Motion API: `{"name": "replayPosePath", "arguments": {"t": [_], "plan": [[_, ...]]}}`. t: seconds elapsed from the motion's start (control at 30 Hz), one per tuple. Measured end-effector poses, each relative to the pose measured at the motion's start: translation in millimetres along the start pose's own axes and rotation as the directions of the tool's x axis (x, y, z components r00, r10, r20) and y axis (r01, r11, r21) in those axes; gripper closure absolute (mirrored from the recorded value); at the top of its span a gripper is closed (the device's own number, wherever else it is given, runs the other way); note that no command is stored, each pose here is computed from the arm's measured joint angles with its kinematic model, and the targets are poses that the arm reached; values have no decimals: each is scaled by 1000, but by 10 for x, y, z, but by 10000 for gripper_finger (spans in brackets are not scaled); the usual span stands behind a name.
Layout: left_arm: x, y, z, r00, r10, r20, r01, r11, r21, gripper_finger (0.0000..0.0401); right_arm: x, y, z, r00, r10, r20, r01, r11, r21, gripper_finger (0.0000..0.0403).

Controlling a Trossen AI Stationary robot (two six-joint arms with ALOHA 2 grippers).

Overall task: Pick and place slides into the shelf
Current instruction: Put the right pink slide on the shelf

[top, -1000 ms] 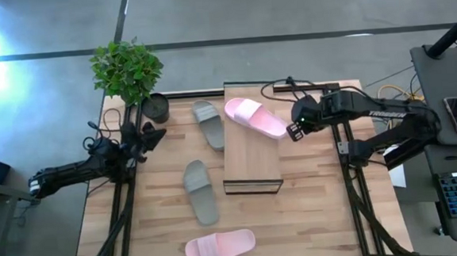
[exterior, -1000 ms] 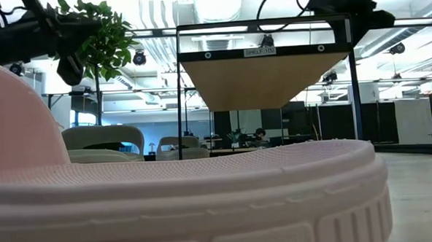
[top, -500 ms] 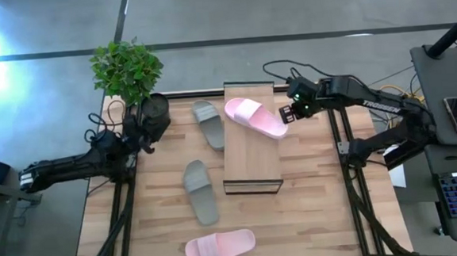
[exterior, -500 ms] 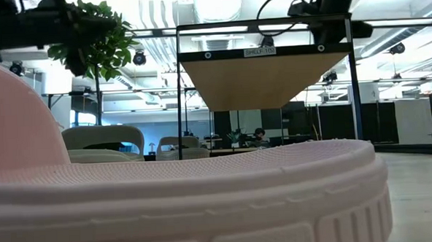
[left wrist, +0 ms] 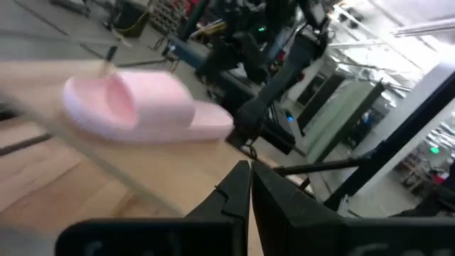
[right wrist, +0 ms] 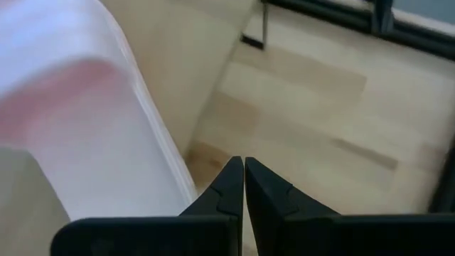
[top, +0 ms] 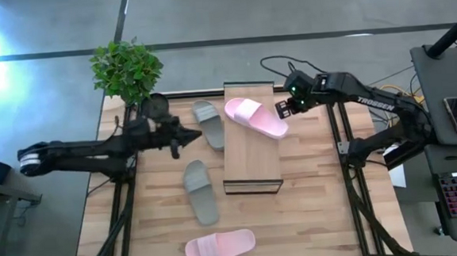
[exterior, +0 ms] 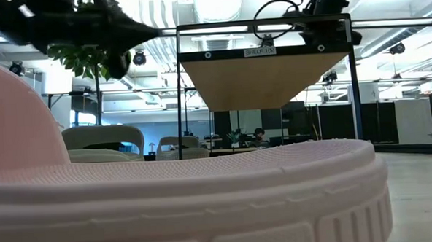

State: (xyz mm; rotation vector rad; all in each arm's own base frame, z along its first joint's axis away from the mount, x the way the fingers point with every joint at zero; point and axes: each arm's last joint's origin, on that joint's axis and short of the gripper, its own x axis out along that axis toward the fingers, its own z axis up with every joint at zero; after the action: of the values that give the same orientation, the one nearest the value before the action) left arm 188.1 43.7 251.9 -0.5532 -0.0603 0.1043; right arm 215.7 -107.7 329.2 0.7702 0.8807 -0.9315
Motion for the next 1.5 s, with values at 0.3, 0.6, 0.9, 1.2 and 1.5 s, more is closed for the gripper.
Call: {"name": "replayPosePath", "arguments": {"t": [0.3, 0.6, 0.9, 1.2, 1.5], "plan": [[471, 40, 4, 987, -20, -162, 21, 1000, 4, 401, 368, 25, 312, 997, 78, 10, -78, 997, 5, 394], [758, 62, 36, 954, 47, -297, -13, 993, 115, 401, 630, 165, 612, 994, 90, 56, -86, 994, -64, 394], [804, 117, -18, 912, 145, -384, -81, 981, 177, 401, 955, 502, 1075, 993, 106, 60, -93, 977, -194, 394], [763, 110, -15, 914, 145, -378, -81, 980, 181, 401, 1275, 737, 1316, 991, 118, -63, -131, 951, -279, 394], [727, 149, -80, 879, 190, -437, -121, 976, 181, 401, 1280, 977, 1351, 973, 161, -168, -211, 914, -347, 394]]}}
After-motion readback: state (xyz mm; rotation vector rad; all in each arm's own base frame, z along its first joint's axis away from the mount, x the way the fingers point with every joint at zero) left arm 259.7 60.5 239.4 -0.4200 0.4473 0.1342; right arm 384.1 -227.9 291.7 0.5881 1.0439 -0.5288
